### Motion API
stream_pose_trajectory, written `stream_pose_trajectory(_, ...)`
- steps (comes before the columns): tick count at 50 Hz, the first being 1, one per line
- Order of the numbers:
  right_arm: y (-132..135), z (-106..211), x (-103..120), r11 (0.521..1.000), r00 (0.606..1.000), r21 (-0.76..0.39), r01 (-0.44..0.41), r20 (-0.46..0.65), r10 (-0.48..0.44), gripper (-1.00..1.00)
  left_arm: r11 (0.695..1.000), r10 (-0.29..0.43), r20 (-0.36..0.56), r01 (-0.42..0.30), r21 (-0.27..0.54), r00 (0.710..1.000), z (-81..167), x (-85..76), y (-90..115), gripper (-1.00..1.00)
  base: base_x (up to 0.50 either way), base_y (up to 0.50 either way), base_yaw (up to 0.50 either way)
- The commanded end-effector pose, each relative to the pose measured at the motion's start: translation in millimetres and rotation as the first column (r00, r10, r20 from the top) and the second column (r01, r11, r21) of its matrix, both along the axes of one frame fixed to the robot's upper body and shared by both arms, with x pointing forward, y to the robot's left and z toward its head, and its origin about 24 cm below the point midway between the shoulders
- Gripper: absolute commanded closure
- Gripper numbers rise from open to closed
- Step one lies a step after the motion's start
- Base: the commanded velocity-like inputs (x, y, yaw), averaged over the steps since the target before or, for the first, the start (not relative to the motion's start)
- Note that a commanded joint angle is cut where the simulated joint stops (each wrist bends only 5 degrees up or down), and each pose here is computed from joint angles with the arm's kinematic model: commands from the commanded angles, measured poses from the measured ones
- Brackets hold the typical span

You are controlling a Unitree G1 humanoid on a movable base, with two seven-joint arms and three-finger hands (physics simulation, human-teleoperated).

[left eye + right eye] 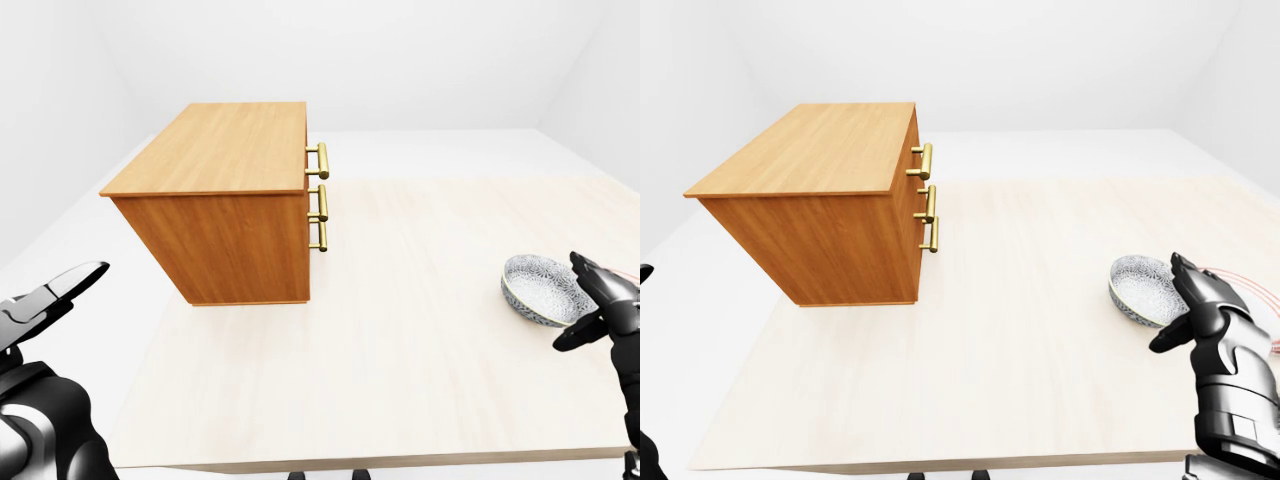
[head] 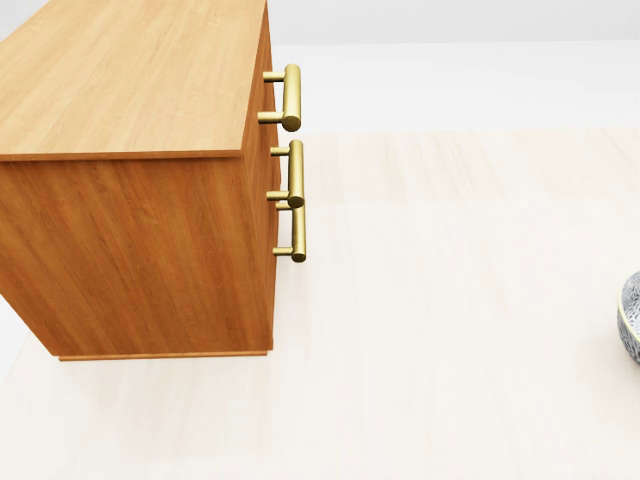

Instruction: Put the bowl on top of the cabinet.

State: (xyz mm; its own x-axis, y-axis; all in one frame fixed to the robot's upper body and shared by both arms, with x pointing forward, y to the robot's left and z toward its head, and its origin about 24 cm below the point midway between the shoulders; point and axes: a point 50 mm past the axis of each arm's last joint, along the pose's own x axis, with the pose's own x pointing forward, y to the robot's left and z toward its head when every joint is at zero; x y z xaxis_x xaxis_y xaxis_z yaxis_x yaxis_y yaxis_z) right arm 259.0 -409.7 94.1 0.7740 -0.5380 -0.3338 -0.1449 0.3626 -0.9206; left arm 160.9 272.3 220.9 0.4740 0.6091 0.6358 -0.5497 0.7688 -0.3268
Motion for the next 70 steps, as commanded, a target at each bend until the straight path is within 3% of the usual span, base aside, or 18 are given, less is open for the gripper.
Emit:
stream_pose_trajectory(1,14.2,-4.5,14.7,0.999,0.999,0.002,-0.043,-0.006,0.043,-1.0,1.0,0.0,0.002,0.0,-0.001,1.0,0.4,-0.1,0.3,-1.0,0.0,0.0,0.0)
stream_pose_trajectory(61,29.0,-68.8,15.5,0.997,0.992,0.071,-0.026,-0.117,0.034,-1.0,1.0,0.001,-0.002,-0.001,-0.003,1.0,-0.4,-0.3,1.2,-1.0,0.0,0.0,0.0)
stream_pose_trajectory(70,35.6,-84.2,11.5,0.991,0.989,0.134,-0.011,-0.143,0.03,-1.0,1.0,0.001,0.01,-0.001,-0.003,1.0,1.6,-0.9,1.7,-1.0,0.0,0.0,0.0)
